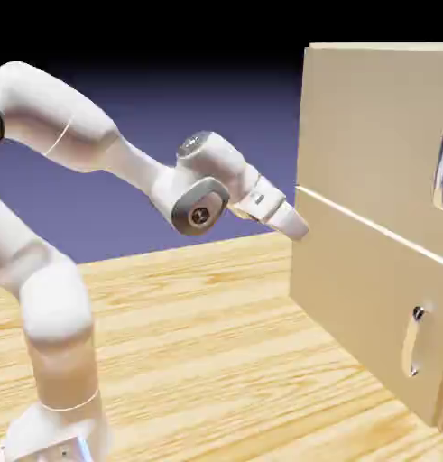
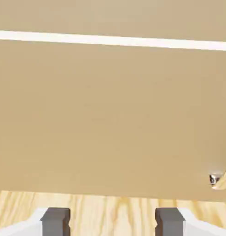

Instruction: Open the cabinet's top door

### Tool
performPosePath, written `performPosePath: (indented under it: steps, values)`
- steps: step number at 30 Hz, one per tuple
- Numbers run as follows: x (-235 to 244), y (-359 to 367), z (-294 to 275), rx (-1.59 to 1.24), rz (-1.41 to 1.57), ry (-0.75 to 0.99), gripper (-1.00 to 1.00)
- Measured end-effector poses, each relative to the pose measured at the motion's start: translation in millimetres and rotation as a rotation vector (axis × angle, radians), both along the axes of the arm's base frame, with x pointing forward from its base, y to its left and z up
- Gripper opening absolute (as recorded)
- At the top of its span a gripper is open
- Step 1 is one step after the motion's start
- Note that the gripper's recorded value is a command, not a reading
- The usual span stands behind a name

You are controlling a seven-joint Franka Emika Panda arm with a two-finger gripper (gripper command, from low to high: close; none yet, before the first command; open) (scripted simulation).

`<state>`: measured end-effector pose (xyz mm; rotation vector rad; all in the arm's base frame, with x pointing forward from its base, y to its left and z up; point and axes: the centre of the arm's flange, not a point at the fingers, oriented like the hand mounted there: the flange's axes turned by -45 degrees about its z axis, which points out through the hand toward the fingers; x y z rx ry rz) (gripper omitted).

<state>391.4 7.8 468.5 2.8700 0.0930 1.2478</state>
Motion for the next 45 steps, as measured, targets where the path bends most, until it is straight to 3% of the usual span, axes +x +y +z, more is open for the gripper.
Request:
performPosePath:
  steps: [24,45]
  values:
    - [2.9,3.3,157.3,0.027,0.079,-0.431,0.00]
    - [26.0,-82.0,178.6,0.074,0.050,-0.685,0.00]
